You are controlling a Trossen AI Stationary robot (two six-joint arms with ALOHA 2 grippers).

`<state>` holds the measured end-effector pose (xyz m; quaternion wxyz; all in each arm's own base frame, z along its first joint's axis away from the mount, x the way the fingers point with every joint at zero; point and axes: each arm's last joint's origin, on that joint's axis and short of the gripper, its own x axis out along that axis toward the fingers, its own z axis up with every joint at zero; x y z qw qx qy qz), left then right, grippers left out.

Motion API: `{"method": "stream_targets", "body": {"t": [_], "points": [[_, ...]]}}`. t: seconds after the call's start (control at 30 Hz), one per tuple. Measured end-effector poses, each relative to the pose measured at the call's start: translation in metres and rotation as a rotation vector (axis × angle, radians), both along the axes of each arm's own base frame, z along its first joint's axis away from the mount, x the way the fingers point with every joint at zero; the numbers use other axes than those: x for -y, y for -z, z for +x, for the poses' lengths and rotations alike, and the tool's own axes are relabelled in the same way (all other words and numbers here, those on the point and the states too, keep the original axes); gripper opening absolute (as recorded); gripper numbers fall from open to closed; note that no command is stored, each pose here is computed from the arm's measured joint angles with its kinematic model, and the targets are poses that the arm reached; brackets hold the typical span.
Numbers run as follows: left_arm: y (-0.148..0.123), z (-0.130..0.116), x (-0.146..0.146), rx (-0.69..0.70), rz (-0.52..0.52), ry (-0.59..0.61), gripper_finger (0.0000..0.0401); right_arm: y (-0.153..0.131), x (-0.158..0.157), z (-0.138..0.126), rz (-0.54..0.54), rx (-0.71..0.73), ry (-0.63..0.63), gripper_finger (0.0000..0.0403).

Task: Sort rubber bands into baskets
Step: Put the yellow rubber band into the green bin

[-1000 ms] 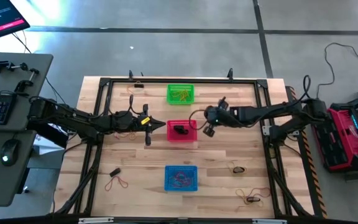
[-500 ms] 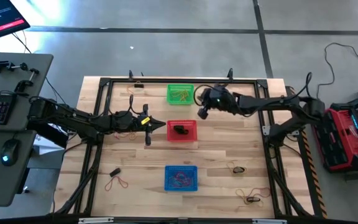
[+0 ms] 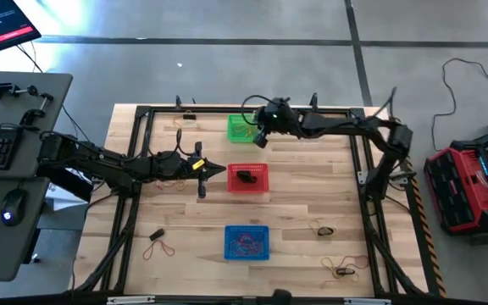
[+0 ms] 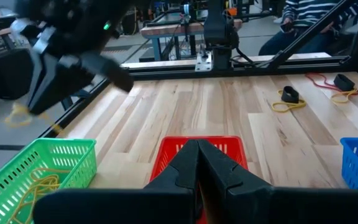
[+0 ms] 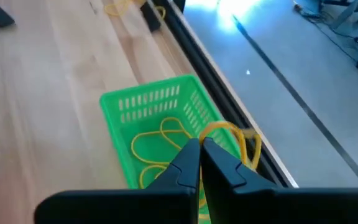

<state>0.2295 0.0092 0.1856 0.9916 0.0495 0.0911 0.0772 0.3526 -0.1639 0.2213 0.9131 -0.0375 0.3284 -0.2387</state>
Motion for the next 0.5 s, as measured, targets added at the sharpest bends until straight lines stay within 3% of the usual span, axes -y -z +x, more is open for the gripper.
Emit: {"method": "stream_targets", "body": {"t": [0.3, 0.5], "points": [[0.0, 0.0, 0.0, -0.003, -0.001, 0.008, 0.0, 0.027, 0.021, 0.029, 0.056, -0.077, -0.056, 0.0], [0.001, 0.0, 0.0, -0.006, -0.001, 0.008, 0.0, 0.034, 0.023, 0.03, 0.077, -0.116, -0.064, 0.0]]}}
